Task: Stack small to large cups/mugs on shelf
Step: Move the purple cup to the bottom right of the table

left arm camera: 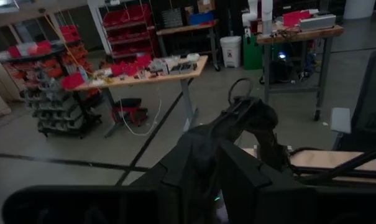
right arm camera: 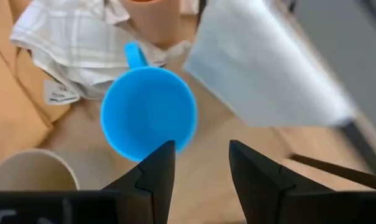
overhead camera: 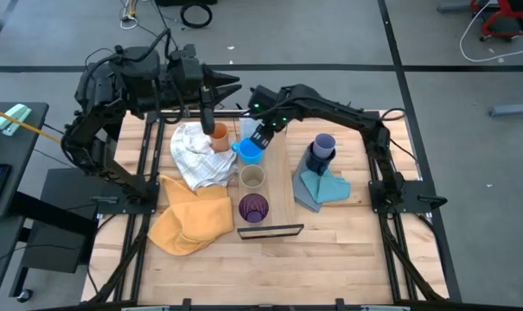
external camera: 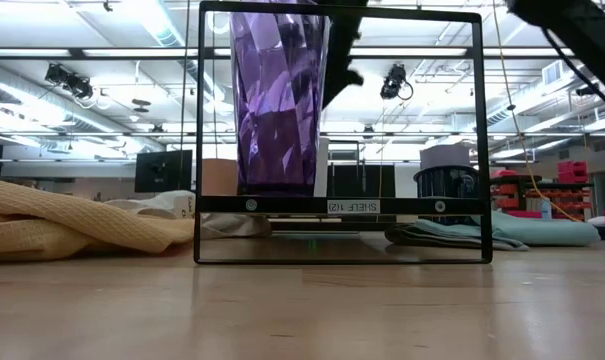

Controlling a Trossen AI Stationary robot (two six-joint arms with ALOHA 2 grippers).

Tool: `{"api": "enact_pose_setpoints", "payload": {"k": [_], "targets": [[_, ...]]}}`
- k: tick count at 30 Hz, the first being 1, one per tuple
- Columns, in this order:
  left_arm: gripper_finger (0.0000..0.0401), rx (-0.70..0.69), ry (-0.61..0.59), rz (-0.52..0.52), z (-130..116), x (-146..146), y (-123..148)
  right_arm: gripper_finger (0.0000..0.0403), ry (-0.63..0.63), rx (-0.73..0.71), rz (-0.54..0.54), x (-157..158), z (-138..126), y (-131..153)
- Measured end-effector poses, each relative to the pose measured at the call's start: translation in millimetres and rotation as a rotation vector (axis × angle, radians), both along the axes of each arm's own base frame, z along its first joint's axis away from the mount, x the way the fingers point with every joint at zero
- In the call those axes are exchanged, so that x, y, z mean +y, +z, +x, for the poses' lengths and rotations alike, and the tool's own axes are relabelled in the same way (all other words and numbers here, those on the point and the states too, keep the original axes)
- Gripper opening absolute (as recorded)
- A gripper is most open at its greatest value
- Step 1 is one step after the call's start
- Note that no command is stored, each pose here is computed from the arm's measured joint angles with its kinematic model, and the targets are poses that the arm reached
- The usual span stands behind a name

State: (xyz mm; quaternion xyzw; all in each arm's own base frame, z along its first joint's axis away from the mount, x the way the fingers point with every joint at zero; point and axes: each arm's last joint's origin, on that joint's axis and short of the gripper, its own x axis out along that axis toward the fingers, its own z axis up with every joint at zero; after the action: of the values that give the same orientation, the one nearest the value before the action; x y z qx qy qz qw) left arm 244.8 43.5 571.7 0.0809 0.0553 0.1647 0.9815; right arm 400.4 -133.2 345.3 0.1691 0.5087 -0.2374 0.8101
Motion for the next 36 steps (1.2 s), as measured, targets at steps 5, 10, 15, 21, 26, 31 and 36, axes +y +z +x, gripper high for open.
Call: {"api": "enact_pose_setpoints", "payload": {"k": [5, 10, 15, 21, 26, 31, 36], "targets": [[0.008, -0.02, 0.006, 0.009, -7, -1, 4, 0.0157, -0.013, -0.049, -0.103, 19, -32, 42], [0.0076, -0.04, 0.011, 0.006, -14, -2, 8, 0.0157, -0.08, -0.152, -0.172, 31, -76, 80], [0.008, -0.049, 0.014, -0.009, -17, -2, 9, 0.0157, -0.154, -0.228, -0.176, 42, -120, 87], [0.0084, -0.044, 0.015, -0.014, -18, -2, 8, 0.0157, -0.259, -0.342, -0.127, 57, -164, 58], [0.0081, -0.044, 0.014, -0.016, -18, -2, 8, 0.0157, -0.328, -0.435, -0.093, 64, -190, 41], [0.0087, -0.048, 0.016, -0.039, -16, -2, 7, 0.0157, -0.334, -0.409, -0.066, 70, -203, 25], [0.0091, -0.035, 0.016, -0.042, -12, -2, 5, 0.0157, -0.311, -0.35, -0.014, 72, -205, 4]]}}
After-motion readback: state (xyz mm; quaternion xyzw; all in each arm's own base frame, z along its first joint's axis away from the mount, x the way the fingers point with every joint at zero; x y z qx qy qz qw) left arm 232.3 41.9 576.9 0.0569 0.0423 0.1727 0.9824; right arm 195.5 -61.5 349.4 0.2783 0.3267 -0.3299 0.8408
